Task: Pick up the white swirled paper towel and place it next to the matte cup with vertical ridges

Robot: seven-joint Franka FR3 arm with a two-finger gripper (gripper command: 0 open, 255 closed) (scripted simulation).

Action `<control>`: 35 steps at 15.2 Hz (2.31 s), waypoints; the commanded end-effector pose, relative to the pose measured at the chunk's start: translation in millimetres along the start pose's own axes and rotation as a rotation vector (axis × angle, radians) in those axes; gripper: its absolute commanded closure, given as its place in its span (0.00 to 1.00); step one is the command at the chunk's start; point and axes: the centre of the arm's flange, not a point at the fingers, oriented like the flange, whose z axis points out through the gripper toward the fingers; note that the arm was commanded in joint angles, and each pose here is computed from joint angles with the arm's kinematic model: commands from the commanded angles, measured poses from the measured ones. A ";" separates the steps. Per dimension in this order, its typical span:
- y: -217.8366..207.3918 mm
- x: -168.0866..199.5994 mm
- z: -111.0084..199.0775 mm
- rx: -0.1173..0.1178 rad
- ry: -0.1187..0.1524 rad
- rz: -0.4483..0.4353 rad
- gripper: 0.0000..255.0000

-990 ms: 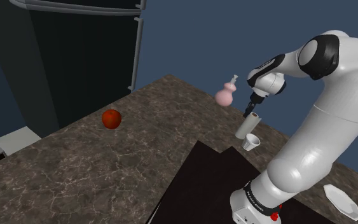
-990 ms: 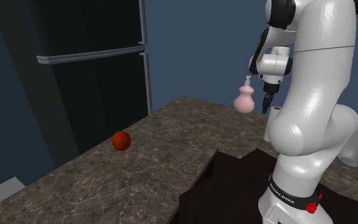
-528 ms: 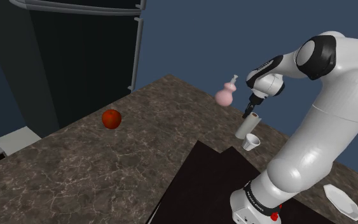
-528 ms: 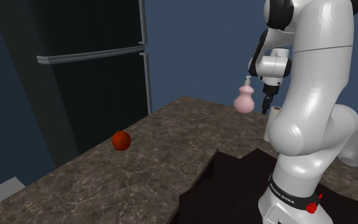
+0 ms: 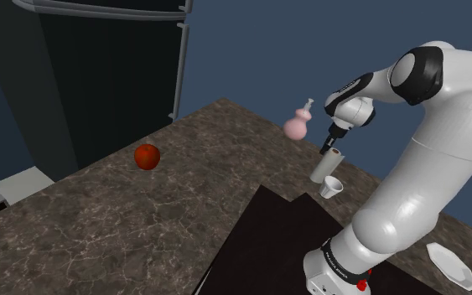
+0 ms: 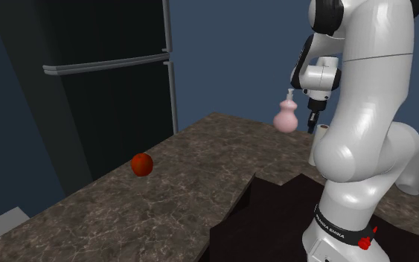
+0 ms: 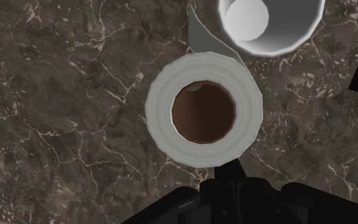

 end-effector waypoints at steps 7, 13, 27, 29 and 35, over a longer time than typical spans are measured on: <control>19.1 -41.9 -27.5 0.051 0.110 -0.003 0.00; 28.4 -62.0 -19.3 0.078 0.170 -0.004 0.00; 26.9 -58.8 -0.7 0.078 0.170 -0.004 1.00; 26.9 -58.8 -0.8 0.078 0.170 -0.004 1.00; 26.8 -58.8 -6.0 0.078 0.170 -0.004 1.00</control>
